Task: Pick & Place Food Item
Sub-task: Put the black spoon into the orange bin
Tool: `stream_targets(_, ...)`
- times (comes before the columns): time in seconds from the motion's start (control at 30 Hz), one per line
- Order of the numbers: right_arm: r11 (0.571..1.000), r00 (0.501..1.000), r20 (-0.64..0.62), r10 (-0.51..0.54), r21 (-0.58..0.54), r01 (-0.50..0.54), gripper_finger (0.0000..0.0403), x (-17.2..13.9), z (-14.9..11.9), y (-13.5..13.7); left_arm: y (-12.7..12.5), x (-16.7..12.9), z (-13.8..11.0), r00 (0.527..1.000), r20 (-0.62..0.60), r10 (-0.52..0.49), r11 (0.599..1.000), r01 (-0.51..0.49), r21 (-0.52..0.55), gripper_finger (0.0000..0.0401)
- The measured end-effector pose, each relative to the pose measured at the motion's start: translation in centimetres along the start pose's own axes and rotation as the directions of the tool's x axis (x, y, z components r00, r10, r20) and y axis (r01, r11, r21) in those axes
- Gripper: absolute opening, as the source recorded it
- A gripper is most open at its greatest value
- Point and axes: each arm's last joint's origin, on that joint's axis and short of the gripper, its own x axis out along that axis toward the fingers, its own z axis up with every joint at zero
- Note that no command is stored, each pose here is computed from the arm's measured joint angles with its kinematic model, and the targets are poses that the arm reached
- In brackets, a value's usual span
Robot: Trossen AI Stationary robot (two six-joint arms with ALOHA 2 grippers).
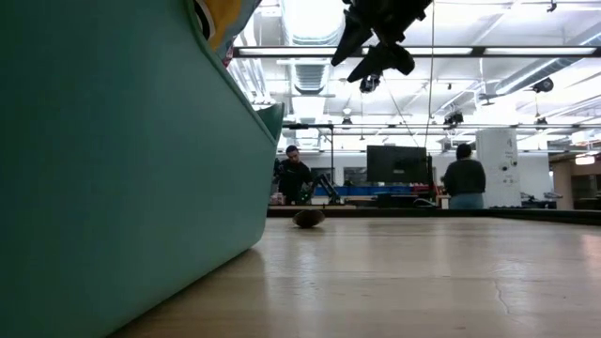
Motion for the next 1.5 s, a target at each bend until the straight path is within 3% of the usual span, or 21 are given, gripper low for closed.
stream_targets(0.27, 0.945, 0.948, -0.115, 0.297, 0.179, -0.275, 0.0233, 2.4, 1.0, -3.0, 0.0, 0.0, 0.0, 1.0, 0.0, 0.0, 1.0, 0.0, 0.0, 0.0239)
stream_targets(0.43, 0.934, 0.945, -0.169, 0.282, 0.272, -0.23, 0.0233, 5.3, -0.2, -4.0, 0.0, 0.0, 0.0, 1.0, 0.0, 0.0, 1.0, 0.0, 0.0, 0.0239)
stream_targets(0.57, 0.918, 0.915, -0.266, 0.304, 0.34, -0.206, 0.0233, 8.0, -1.8, -4.4, 0.0, 0.0, 0.0, 1.0, 0.0, 0.0, 1.0, 0.0, 0.0, 0.0239)
stream_targets(0.8, 0.879, 0.89, -0.3, 0.343, 0.437, -0.192, 0.0233, 12.1, -3.8, -4.8, 0.0, 0.0, 0.0, 1.0, 0.0, 0.0, 1.0, 0.0, 0.0, 0.0239)
stream_targets(1.5, 0.8, 0.799, -0.483, 0.358, 0.6, 0.004, 0.0233, 16.9, -8.8, -5.5, 0.0, 0.0, 0.0, 1.0, 0.0, 0.001, 1.0, -0.001, 0.0, 0.0239)
